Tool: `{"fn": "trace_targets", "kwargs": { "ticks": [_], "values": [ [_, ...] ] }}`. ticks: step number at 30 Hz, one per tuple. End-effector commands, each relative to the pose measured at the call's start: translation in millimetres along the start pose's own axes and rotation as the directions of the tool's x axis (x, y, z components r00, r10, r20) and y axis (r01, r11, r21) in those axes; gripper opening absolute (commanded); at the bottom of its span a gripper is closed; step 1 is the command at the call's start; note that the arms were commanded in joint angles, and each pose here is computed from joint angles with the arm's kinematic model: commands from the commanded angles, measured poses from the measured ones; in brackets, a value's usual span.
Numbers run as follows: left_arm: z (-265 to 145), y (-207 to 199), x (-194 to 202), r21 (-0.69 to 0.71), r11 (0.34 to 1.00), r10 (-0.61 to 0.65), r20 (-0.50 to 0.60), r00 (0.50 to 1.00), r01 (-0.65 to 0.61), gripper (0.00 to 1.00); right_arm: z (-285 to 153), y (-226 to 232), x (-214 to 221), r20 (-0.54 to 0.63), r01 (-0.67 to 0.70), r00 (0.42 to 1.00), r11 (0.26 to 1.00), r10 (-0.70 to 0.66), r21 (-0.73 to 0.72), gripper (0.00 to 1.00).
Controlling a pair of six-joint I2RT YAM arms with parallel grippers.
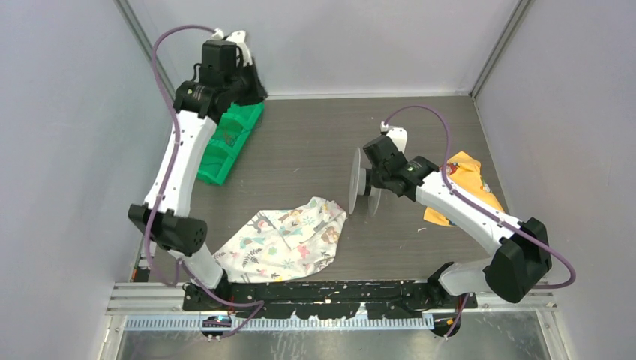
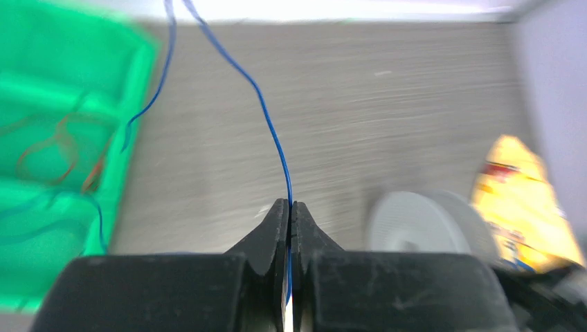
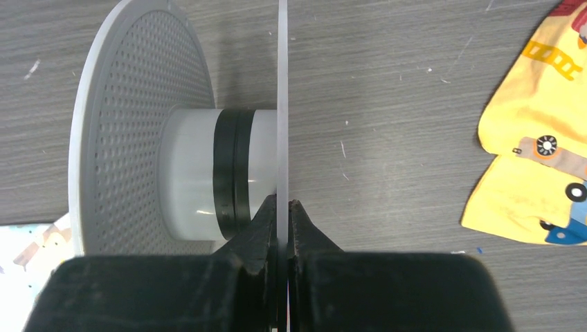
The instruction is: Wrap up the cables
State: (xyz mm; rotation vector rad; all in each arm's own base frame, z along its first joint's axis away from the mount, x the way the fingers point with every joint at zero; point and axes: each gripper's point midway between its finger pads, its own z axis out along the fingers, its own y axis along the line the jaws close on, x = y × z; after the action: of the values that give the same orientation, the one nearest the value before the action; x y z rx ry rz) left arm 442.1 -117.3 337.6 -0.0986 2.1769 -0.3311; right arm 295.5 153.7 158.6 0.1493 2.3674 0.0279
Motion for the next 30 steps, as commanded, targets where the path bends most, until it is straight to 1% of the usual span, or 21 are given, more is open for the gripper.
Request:
{"fn": "trace_targets", "kwargs": {
  "ticks": [1, 3, 6, 9, 11, 12, 14, 17, 19, 22, 24, 25, 30],
  "values": [
    [-113.3, -110.2, -61.3, 0.393, 0.895, 0.094, 0.296, 0.951, -0.211, 0.01, 0.4, 20.1, -35.8, 0.102, -0.085, 0.991, 0.995, 0.09, -0.046, 0.01],
    [-139.9, -146.9, -57.5, 0.54, 0.794, 0.117, 0.314, 0.942, -0.279, 0.01, 3.9, 23.1, -36.3, 0.103, -0.091, 0.99, 0.995, 0.096, -0.051, 0.0],
    [-175.6, -182.4, -48.9, 0.706, 0.629, 0.142, 0.306, 0.941, -0.325, 0.0, 8.7, 26.5, -34.8, 0.099, -0.088, 0.991, 0.995, 0.093, -0.054, 0.01],
    [-204.9, -203.3, -45.0, 0.804, 0.494, 0.14, 0.304, 0.943, -0.332, 0.0, 12.0, 26.6, -33.1, 0.094, -0.079, 0.992, 0.996, 0.083, -0.049, 0.01],
    [-221.0, -214.0, -44.7, 0.853, 0.417, 0.118, 0.292, 0.949, -0.314, 0.0, 12.9, 26.3, -31.5, 0.091, -0.075, 0.993, 0.996, 0.079, -0.048, 0.03],
    [-224.8, -216.8, -44.0, 0.867, 0.395, 0.111, 0.285, 0.952, -0.305, 0.01, 13.2, 26.0, -30.8, 0.09, -0.074, 0.993, 0.996, 0.078, -0.048, 0.04],
    [-224.6, -217.8, -43.2, 0.874, 0.389, 0.098, 0.275, 0.956, -0.292, 0.01, 12.9, 25.7, -29.1, 0.088, -0.073, 0.993, 0.996, 0.077, -0.051, 0.09],
    [-197.2, -210.4, -27.5, 0.864, 0.446, 0.1, 0.21, 0.973, -0.233, 0.01, 11.3, 23.9, -26.4, 0.083, -0.078, 0.993, 0.996, 0.082, -0.053, 0.23],
    [-178.2, -206.6, -11.5, 0.866, 0.465, 0.107, 0.149, 0.983, -0.182, 0.01, 8.1, 23.0, -26.9, 0.086, -0.083, 0.992, 0.995, 0.088, -0.057, 0.31],
    [-157.3, -203.9, 14.0, 0.876, 0.467, 0.125, 0.066, 0.99, -0.117, 0.01, 1.5, 21.3, -29.3, 0.09, -0.09, 0.991, 0.994, 0.096, -0.064, 0.43],
    [-148.4, -202.3, 29.1, 0.886, 0.456, 0.151, 0.019, 0.988, -0.087, 0.01, -4.1, 20.4, -32.4, 0.097, -0.095, 0.99, 0.993, 0.102, -0.07, 0.52],
    [-144.2, -201.2, 34.8, 0.887, 0.456, 0.16, -0.001, 0.987, -0.073, 0.0, -6.7, 19.7, -34.2, 0.102, -0.098, 0.989, 0.993, 0.105, -0.073, 0.55],
    [-129.3, -197.6, 59.3, 0.895, 0.446, 0.207, -0.082, 0.975, -0.02, 0.0, -20.6, 18.1, -43.8, 0.119, -0.108, 0.986, 0.99, 0.118, -0.088, 0.61]
  ]
}}
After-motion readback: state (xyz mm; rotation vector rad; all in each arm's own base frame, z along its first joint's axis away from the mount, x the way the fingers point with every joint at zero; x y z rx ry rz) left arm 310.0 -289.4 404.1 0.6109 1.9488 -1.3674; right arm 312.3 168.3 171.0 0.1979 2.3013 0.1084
